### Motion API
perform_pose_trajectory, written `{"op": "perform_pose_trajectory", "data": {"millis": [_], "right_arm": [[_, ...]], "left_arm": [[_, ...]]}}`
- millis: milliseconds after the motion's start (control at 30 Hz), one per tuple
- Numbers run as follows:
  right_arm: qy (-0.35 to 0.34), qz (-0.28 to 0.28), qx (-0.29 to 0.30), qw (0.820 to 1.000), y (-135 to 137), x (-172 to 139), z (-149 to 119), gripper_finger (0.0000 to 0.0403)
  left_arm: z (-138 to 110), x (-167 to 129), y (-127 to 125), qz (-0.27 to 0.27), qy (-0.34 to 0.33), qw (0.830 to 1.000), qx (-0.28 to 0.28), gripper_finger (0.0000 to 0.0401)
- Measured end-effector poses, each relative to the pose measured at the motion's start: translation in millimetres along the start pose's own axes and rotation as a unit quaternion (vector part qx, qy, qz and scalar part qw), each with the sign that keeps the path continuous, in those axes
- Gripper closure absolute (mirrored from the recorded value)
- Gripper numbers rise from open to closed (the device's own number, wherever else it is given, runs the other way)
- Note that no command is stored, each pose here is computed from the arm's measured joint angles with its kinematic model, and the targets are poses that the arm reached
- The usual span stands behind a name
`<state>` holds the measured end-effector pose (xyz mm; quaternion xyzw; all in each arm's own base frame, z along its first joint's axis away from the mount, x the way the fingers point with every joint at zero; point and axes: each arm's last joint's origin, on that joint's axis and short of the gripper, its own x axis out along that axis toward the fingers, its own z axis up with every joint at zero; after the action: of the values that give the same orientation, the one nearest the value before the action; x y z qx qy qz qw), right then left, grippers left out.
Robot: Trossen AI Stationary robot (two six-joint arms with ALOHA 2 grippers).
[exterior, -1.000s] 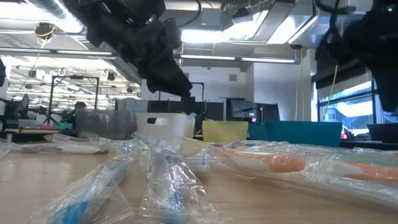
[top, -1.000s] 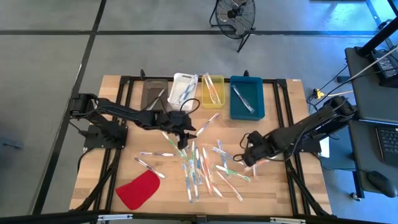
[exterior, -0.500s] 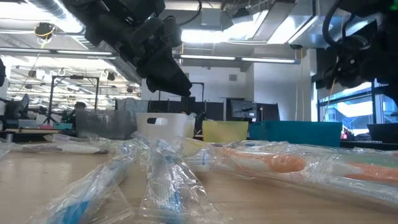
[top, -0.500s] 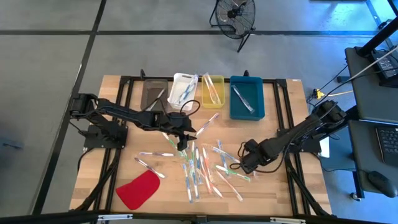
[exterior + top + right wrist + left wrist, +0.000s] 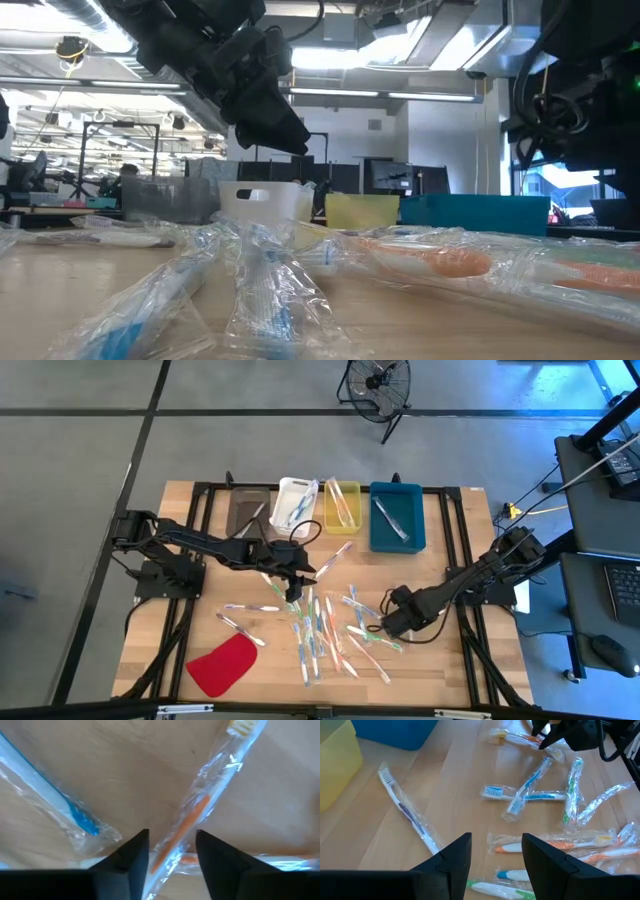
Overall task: Pick & Place Toothbrushes
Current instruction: Put the orange toothbrush into the yellow bin
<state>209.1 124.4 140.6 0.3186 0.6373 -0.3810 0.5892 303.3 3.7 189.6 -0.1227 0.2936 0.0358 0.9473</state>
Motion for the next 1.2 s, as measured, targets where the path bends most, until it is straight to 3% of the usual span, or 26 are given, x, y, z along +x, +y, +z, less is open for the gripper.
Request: {"op": "perform_pose_trajectory", "data": {"millis": [433, 667, 867, 1200], "right_arm": [[-0.028, 0.003, 0.026, 0.999, 1, 0, 2, 0.0390], [-0.034, -0.008, 0.027, 0.999, -2, -1, 5, 0.0368], [-0.031, -0.007, 0.008, 0.999, -4, -4, 6, 0.0389], [-0.107, 0.057, 0.010, 0.993, -15, -32, 10, 0.0376]], "left_arm": [[0, 0, 0, 0.000, 0.000, 1.000, 0.000, 0.0232], [-1, 0, 0, 0.002, 0.007, 1.000, 0.000, 0.0232], [-3, 0, 1, 0.004, 0.018, 1.000, -0.009, 0.0232], [-10, 0, 2, 0.013, 0.051, 0.998, -0.015, 0.0232]]}}
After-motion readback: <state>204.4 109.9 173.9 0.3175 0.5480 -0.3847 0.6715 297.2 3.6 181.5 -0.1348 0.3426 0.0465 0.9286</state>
